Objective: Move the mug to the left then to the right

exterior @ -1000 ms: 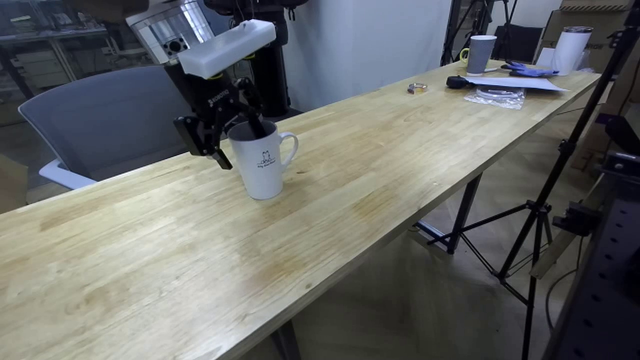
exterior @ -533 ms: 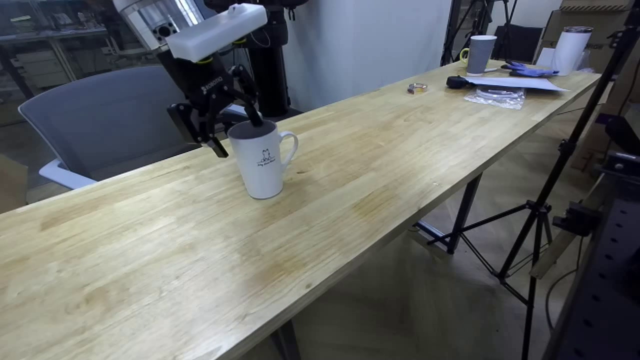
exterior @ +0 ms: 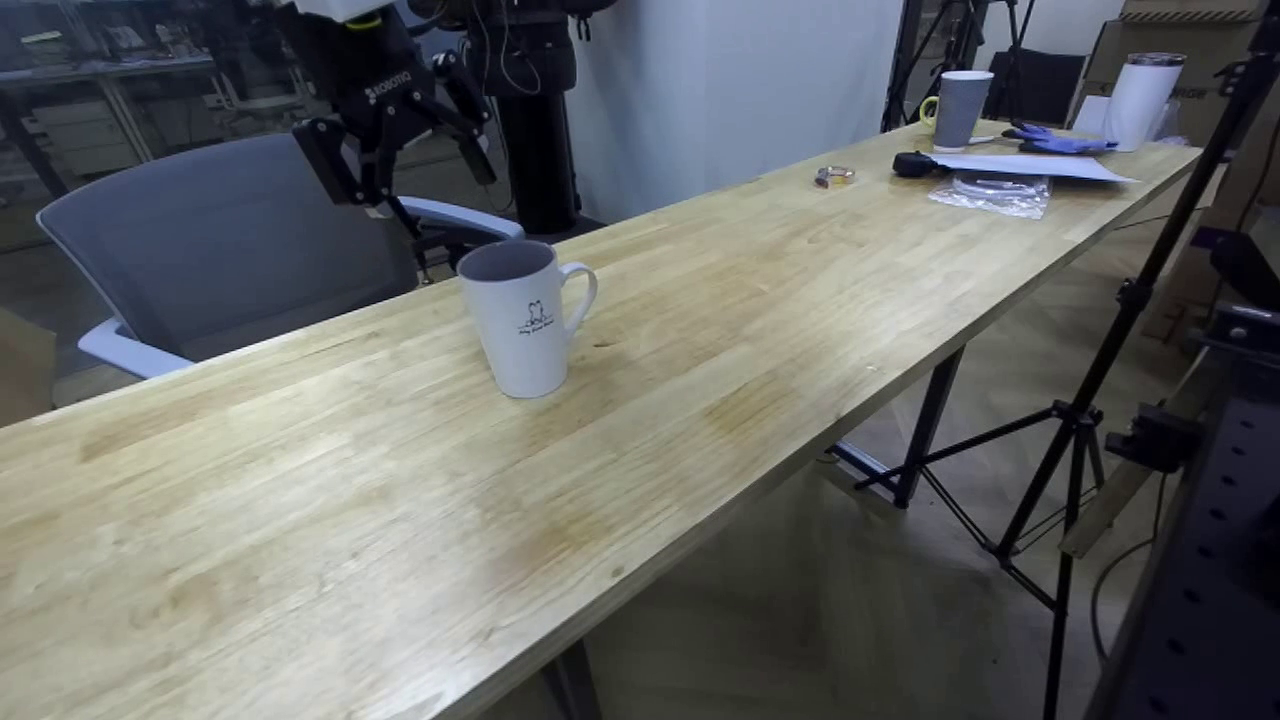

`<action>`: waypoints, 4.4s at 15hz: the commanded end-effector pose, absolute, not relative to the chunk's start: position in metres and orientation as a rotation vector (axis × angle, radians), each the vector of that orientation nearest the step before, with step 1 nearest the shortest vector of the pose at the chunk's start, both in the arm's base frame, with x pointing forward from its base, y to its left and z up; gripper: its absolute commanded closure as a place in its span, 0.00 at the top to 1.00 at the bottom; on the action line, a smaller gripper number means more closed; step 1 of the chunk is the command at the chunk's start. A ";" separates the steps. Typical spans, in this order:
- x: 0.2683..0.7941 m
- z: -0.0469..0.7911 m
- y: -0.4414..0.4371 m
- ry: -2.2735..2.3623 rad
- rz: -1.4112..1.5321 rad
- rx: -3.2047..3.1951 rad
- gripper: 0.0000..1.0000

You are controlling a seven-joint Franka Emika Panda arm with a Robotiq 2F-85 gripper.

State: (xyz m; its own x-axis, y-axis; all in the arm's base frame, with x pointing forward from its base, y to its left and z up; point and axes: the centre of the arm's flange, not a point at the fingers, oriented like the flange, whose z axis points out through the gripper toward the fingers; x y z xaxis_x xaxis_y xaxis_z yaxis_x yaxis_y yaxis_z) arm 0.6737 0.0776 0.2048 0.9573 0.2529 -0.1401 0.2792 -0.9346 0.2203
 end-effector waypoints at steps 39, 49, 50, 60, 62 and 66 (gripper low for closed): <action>0.584 0.185 0.059 0.570 -0.034 3.072 1.00; 0.587 0.162 0.060 0.609 -0.088 3.055 1.00; 0.587 0.161 0.060 0.610 -0.088 3.055 1.00; 0.591 0.150 0.054 0.608 -0.115 3.052 0.53; 0.593 0.150 0.052 0.606 -0.116 3.054 0.39; 0.594 0.149 0.048 0.605 -0.120 3.056 0.12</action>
